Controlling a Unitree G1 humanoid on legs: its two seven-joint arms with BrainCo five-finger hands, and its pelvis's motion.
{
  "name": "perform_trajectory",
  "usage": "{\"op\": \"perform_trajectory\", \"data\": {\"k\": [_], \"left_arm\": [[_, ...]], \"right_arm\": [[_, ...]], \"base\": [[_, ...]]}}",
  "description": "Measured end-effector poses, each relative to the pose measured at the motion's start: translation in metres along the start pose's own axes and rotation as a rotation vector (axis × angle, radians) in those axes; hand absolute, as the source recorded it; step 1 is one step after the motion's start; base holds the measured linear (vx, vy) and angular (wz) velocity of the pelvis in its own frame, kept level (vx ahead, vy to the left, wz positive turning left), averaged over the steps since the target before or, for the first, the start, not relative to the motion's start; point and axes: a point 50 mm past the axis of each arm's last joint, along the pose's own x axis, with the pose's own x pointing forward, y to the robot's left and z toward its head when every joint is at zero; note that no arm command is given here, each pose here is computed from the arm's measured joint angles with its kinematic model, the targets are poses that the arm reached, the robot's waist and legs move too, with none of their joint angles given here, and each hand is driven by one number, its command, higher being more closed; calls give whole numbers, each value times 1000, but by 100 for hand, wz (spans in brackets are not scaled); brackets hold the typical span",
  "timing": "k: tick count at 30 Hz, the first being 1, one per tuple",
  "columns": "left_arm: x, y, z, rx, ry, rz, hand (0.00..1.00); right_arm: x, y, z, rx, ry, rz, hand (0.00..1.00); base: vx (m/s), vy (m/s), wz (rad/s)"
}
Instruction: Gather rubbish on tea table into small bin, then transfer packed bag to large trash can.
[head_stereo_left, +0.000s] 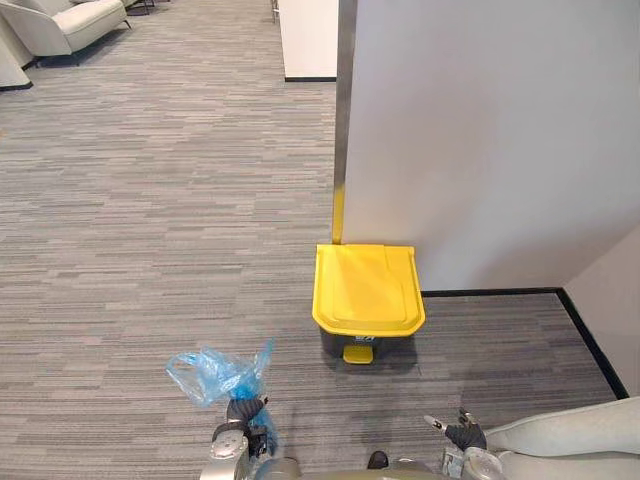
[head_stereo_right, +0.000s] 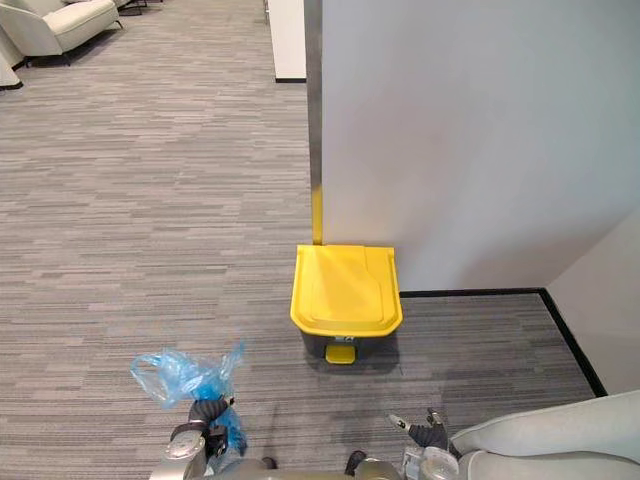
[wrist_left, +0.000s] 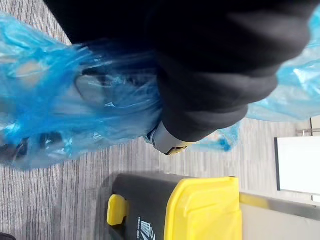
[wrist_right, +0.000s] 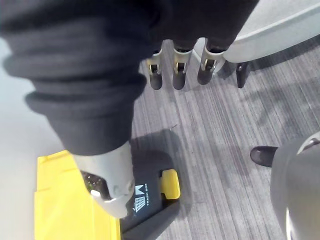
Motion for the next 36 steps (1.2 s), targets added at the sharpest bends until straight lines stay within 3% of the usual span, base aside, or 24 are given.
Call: {"op": "perform_trajectory", "data": {"k": [13, 18, 21, 28, 36], "left_arm": [[2, -4, 5, 51, -16, -28, 100], [13, 12, 36, 88, -99, 11, 100], [17, 8, 48, 79, -133, 9, 100], [21, -5, 73, 72, -203, -18, 100], [14, -9, 70, 41, -227, -39, 100]], "right_arm": [[-1, -2, -4, 10, 17, -7, 0], [5, -4, 13, 45, -25, -25, 0], [8, -14, 27, 49, -72, -55, 0], [6, -46, 29, 233, -88, -178, 0], [1, -42, 13, 349, -52, -177, 0]], "base": [[176, 81, 15], [348, -121, 30], [397, -129, 11], [212, -164, 20], [-154, -76, 6]]}}
